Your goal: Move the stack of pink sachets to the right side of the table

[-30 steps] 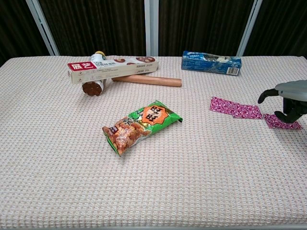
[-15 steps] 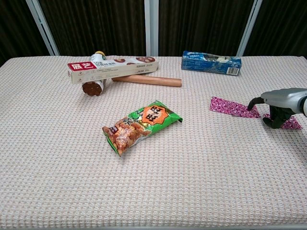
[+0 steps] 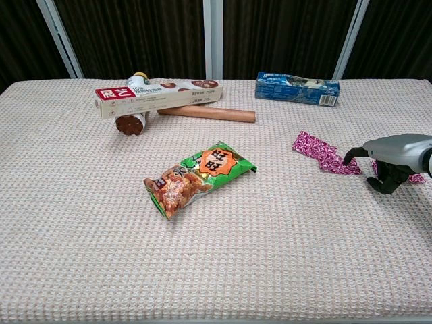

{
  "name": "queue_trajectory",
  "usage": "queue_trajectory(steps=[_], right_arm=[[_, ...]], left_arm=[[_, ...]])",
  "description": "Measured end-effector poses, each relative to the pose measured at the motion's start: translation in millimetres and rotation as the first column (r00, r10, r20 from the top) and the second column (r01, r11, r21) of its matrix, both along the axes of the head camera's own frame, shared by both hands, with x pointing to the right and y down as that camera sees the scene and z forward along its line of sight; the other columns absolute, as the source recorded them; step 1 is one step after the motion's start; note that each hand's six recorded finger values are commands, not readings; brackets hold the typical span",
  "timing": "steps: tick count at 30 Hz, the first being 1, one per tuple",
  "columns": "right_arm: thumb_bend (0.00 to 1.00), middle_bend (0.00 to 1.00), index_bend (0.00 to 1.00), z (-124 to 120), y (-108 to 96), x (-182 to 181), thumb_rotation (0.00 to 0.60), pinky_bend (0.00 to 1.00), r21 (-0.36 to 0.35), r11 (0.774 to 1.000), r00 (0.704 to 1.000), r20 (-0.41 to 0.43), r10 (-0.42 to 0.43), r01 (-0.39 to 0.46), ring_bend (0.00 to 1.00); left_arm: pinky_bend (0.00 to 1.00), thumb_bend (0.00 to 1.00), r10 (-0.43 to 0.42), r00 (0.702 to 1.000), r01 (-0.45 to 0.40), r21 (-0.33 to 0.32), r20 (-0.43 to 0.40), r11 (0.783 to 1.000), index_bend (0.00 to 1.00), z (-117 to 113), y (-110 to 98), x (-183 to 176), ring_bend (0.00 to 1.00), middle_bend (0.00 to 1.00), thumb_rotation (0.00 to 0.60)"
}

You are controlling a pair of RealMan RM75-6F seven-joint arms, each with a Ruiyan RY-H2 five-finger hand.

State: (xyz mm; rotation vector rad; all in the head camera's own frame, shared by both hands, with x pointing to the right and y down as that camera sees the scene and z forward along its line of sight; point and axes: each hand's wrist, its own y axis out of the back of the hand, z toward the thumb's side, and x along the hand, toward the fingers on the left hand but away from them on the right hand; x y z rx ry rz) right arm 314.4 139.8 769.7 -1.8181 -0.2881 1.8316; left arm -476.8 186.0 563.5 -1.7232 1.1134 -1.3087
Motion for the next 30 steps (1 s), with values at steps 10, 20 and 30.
queue_trajectory(steps=[10,20,30], right_arm=[[0.52,1.0,0.19,-9,13,-2,0.57,1.0,0.002,1.0,1.0,0.009,0.009,-0.009,1.0],[0.53,1.0,0.19,-18,26,0,0.565,1.0,0.002,1.0,1.0,0.008,0.012,-0.012,1.0],[0.52,1.0,0.19,-37,14,-1,0.524,1.0,0.057,0.997,0.999,0.032,0.043,-0.044,1.0]], left_arm=[[0.34,0.0,0.007,1.0,-0.007,0.004,-0.014,1.0,0.31,-4,2,2,0.23,0.29,0.6],[0.34,0.0,0.008,1.0,-0.008,0.01,-0.025,1.0,0.31,-9,6,2,0.23,0.29,0.6],[0.34,0.0,0.003,0.999,-0.002,0.012,-0.034,1.0,0.31,-11,6,1,0.23,0.29,0.6]])
